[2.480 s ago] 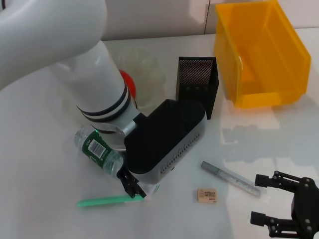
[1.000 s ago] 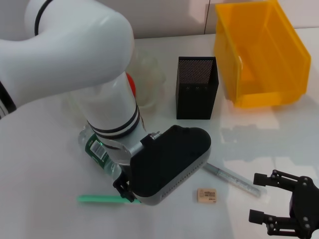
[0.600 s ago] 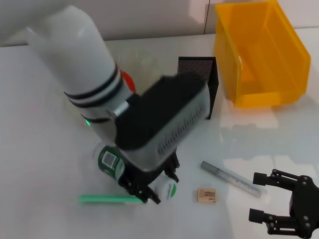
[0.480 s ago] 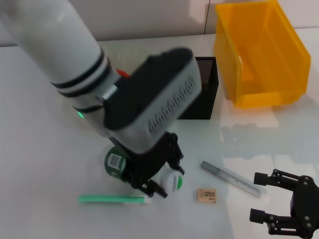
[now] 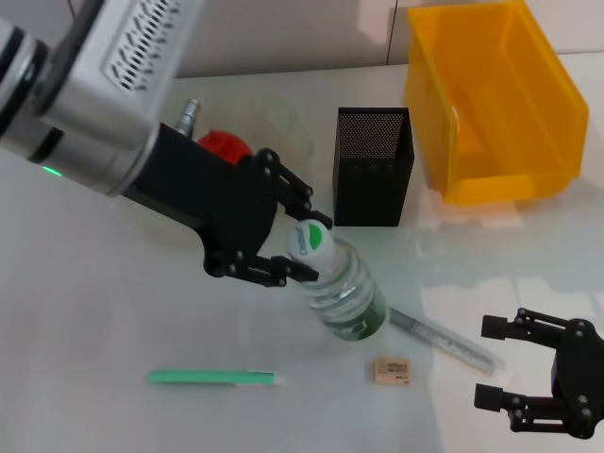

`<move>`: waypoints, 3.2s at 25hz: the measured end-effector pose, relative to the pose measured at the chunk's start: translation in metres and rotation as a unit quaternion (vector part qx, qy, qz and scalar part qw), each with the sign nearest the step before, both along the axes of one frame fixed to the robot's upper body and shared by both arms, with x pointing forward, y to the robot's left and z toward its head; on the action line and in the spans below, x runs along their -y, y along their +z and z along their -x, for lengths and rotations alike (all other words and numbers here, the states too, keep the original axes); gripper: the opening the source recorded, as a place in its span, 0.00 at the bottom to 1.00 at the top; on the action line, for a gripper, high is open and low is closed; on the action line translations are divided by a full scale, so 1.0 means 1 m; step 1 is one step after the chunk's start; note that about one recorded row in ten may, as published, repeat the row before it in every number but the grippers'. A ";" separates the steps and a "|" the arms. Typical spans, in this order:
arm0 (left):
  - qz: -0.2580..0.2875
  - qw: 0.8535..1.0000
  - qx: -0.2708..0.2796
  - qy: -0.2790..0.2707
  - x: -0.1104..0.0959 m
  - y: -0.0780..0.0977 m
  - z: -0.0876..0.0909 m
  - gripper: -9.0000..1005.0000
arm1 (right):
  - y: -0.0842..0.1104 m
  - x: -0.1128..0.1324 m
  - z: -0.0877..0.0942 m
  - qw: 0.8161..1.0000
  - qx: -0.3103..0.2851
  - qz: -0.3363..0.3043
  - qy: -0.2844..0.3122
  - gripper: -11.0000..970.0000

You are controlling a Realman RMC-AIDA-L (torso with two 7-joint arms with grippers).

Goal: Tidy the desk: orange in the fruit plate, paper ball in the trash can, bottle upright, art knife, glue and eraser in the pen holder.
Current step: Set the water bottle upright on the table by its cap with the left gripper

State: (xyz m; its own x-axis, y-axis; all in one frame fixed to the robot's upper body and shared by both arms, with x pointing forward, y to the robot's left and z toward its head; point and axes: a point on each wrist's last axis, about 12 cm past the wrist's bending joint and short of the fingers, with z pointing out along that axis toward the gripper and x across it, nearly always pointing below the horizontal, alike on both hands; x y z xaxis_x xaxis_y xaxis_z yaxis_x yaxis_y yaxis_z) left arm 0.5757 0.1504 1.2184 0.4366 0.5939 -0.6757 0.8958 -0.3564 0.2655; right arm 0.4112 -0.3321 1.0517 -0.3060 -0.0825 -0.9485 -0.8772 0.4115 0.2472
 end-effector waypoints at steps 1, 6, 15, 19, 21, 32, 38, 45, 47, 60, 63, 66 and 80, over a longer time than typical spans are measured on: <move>0.000 1.000 0.000 0.000 0.000 0.000 0.000 0.45 | 0.000 0.000 0.000 1.000 0.000 0.000 0.000 0.85; 0.038 0.998 -0.016 0.047 -0.021 -0.002 -0.001 0.45 | 0.004 -0.003 -0.009 1.000 0.010 0.001 0.011 0.85; 0.065 0.991 -0.049 0.101 -0.051 0.000 0.007 0.45 | 0.010 -0.009 -0.024 0.999 0.016 0.003 0.030 0.85; 0.068 0.990 -0.055 0.111 -0.054 0.000 0.007 0.45 | 0.010 -0.010 -0.025 0.999 0.016 0.003 0.032 0.85; 0.079 0.984 -0.070 0.146 -0.065 -0.001 0.007 0.45 | 0.010 -0.010 -0.025 0.999 0.016 0.003 0.032 0.85; 0.111 0.968 -0.092 0.204 -0.096 -0.008 0.012 0.45 | 0.009 -0.010 -0.021 0.999 0.014 -0.001 0.031 0.85; 0.116 0.963 -0.088 0.226 -0.103 -0.013 0.010 0.45 | 0.009 -0.010 -0.022 0.999 0.014 -0.001 0.033 0.84; 0.115 0.959 -0.083 0.244 -0.109 -0.017 0.005 0.45 | 0.010 -0.010 -0.023 0.999 0.015 0.000 0.032 0.84; 0.116 0.958 -0.083 0.248 -0.109 -0.019 0.004 0.45 | 0.010 -0.009 -0.023 0.999 0.015 0.000 0.031 0.84; 0.117 0.954 -0.092 0.262 -0.110 -0.029 0.005 0.45 | 0.009 -0.008 -0.020 0.999 0.015 0.001 0.029 0.84; 0.117 0.953 -0.094 0.263 -0.111 -0.030 0.006 0.45 | 0.009 -0.008 -0.020 0.999 0.016 0.001 0.029 0.84; 0.117 0.951 -0.096 0.268 -0.113 -0.033 0.007 0.45 | 0.009 -0.008 -0.021 0.999 0.016 0.001 0.029 0.84; 0.128 0.945 -0.098 0.283 -0.115 -0.036 0.008 0.47 | 0.009 -0.009 -0.021 0.999 0.015 0.001 0.031 0.84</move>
